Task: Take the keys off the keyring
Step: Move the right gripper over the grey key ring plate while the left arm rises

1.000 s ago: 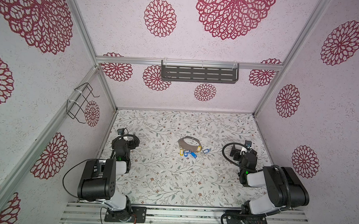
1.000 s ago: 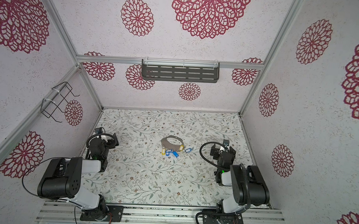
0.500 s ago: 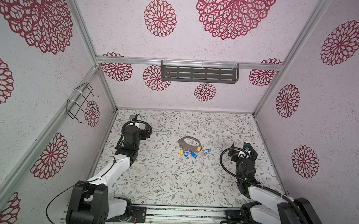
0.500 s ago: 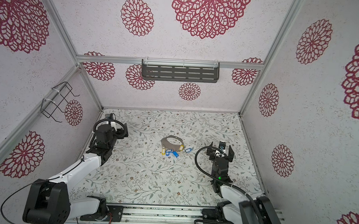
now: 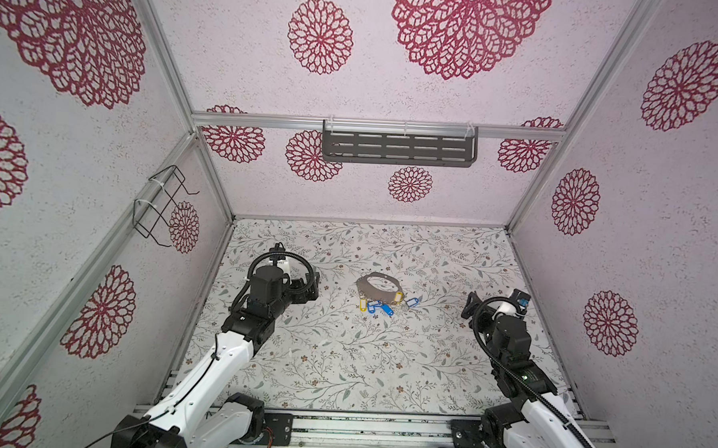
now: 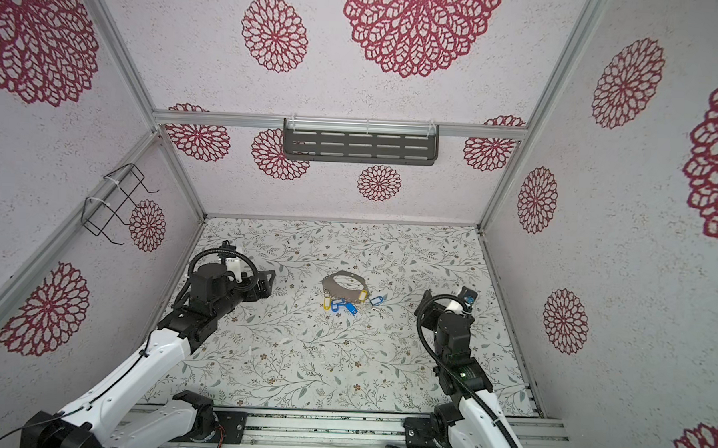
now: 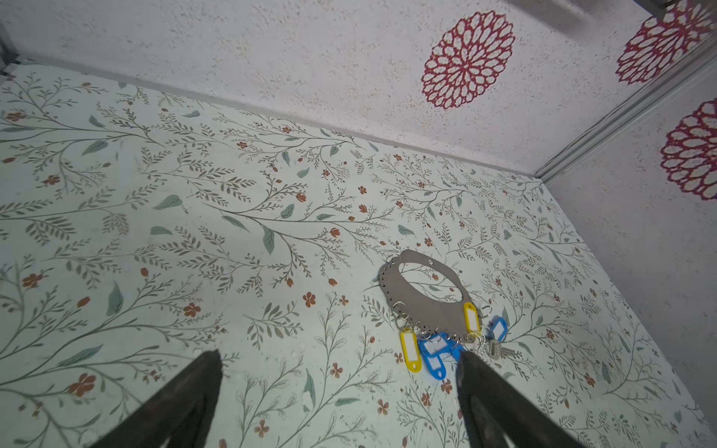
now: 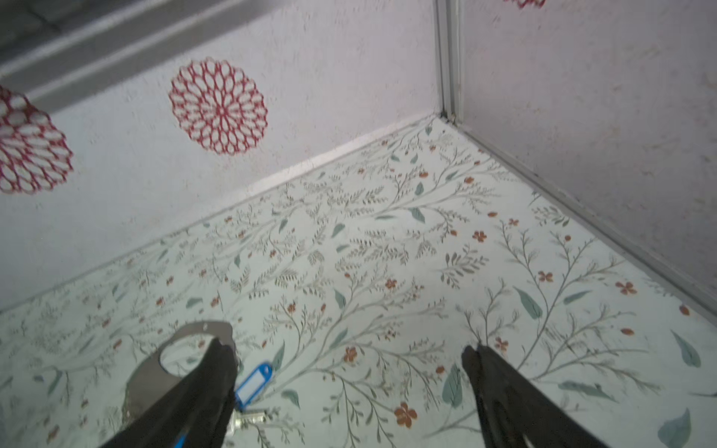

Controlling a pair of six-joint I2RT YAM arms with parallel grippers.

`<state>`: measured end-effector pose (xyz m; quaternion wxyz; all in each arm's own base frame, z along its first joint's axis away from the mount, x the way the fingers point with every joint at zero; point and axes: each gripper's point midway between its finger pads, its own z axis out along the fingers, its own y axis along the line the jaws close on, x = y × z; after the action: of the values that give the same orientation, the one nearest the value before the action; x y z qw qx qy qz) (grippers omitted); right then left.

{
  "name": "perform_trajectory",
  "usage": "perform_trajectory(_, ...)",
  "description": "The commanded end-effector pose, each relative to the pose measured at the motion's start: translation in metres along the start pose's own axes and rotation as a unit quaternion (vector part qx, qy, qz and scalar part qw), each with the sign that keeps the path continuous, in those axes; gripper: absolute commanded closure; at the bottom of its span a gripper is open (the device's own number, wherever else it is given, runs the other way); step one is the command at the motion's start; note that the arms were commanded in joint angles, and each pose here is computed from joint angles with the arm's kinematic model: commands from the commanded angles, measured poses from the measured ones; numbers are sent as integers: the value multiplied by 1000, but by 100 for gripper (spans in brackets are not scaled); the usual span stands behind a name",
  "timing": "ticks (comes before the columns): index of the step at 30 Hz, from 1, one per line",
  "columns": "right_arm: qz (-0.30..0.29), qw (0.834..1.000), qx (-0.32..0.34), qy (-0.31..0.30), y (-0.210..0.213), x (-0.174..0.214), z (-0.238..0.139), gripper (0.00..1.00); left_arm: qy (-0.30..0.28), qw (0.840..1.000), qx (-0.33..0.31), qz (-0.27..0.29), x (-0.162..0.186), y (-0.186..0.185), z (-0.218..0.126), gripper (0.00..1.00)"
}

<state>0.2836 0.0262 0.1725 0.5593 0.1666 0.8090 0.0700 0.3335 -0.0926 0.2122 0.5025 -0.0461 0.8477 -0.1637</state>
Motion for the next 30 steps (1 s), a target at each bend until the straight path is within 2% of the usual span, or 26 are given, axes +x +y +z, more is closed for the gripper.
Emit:
perform_trajectory(1,-27,996,-23,84,14,22,4,9,-13,999,-45,-1,-6,15,-23,3)
perform_trajectory(3,-52,990,-23,131,20,34,12,12,-22,996,-90,-8,0,34,-32,3)
perform_trajectory(5,-76,980,-29,182,30,47,20,14,-39,985,-163,-28,7,64,-45,3)
perform_trajectory(7,-94,968,-31,233,38,63,29,14,-64,958,-270,-68,19,105,-69,3)
perform_trajectory(8,-96,963,-37,248,43,70,33,17,-73,946,-306,-82,23,118,-80,3)
perform_trajectory(10,-92,957,-51,270,52,82,42,28,-84,933,-339,-89,32,133,-92,3)
perform_trajectory(13,-79,949,-87,293,74,91,54,46,-84,936,-332,-87,47,137,-90,3)
perform_trajectory(15,-76,941,-114,309,90,95,60,50,-80,940,-317,-98,59,137,-85,3)
perform_trajectory(18,-85,924,-140,347,109,107,71,48,-82,952,-280,-96,64,129,-77,3)
perform_trajectory(21,-93,909,-150,377,122,117,82,45,-87,945,-298,-105,66,136,-82,3)
perform_trajectory(27,-121,899,-143,395,132,134,100,45,-63,950,-289,-99,74,132,-67,3)
perform_trajectory(30,-160,893,-120,404,132,143,108,49,-42,957,-271,-91,77,125,-53,3)
